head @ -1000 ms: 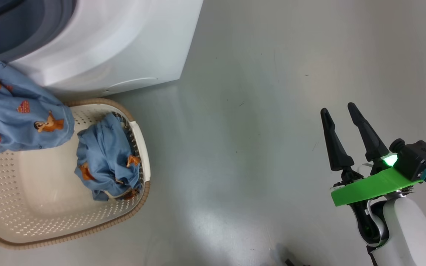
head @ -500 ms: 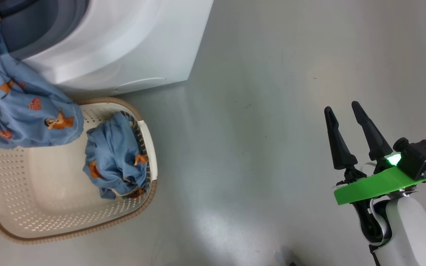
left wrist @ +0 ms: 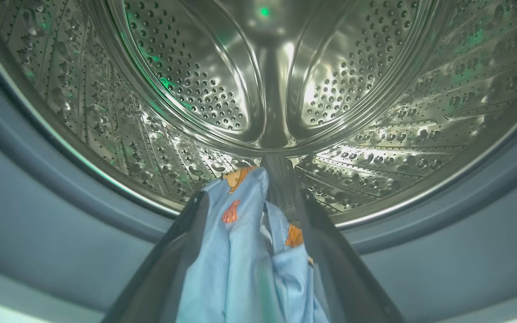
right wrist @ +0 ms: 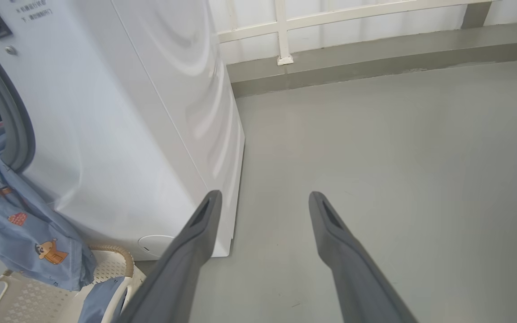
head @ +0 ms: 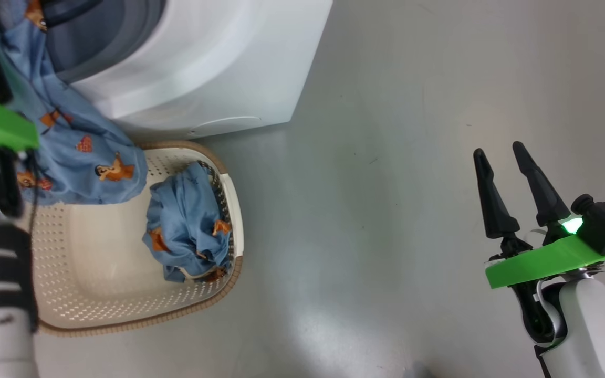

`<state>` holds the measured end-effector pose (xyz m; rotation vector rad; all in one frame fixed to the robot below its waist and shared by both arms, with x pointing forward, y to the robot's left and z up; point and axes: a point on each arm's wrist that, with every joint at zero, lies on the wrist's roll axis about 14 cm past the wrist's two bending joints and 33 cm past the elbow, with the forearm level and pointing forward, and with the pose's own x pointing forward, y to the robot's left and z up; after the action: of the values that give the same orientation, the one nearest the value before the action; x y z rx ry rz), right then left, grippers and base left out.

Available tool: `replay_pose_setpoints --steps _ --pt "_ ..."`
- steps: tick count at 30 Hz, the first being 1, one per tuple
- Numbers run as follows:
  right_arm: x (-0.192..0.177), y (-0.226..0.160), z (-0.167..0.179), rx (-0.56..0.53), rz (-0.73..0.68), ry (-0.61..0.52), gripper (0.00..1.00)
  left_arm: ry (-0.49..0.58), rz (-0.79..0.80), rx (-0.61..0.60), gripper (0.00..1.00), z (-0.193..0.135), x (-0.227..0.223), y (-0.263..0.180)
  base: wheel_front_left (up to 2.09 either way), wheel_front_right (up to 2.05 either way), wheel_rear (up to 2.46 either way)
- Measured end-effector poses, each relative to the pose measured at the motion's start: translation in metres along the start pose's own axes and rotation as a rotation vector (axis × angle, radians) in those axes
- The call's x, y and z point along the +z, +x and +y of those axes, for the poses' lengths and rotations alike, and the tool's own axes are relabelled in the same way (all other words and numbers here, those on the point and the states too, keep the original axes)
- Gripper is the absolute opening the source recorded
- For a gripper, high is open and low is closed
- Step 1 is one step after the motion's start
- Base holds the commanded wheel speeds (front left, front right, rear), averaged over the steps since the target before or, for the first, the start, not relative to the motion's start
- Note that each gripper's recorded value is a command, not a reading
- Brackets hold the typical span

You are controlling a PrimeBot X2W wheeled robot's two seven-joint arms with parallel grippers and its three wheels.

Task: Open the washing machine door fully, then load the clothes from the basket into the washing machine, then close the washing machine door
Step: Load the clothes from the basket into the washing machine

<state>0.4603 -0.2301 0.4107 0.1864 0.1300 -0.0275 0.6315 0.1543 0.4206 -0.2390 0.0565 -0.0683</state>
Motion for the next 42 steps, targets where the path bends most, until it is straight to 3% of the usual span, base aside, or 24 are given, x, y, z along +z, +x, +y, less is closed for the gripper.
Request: replay_pose_setpoints --steps 24,36,42 --pt "0.007 -0.012 -0.002 0.003 -0.006 -0.013 1.00 0.020 0.077 0.086 1.00 0.024 -0.040 -0.136 0.00 0.00 0.00" --pt "0.002 -0.012 -0.005 -0.003 0.008 -0.016 1.00 0.012 0.073 0.090 1.00 0.024 -0.040 -0.141 0.00 0.00 0.00" --pt "0.000 -0.012 -0.006 -0.006 0.013 -0.017 1.00 -0.010 0.149 0.090 1.00 0.021 -0.065 -0.146 0.00 0.00 0.00"
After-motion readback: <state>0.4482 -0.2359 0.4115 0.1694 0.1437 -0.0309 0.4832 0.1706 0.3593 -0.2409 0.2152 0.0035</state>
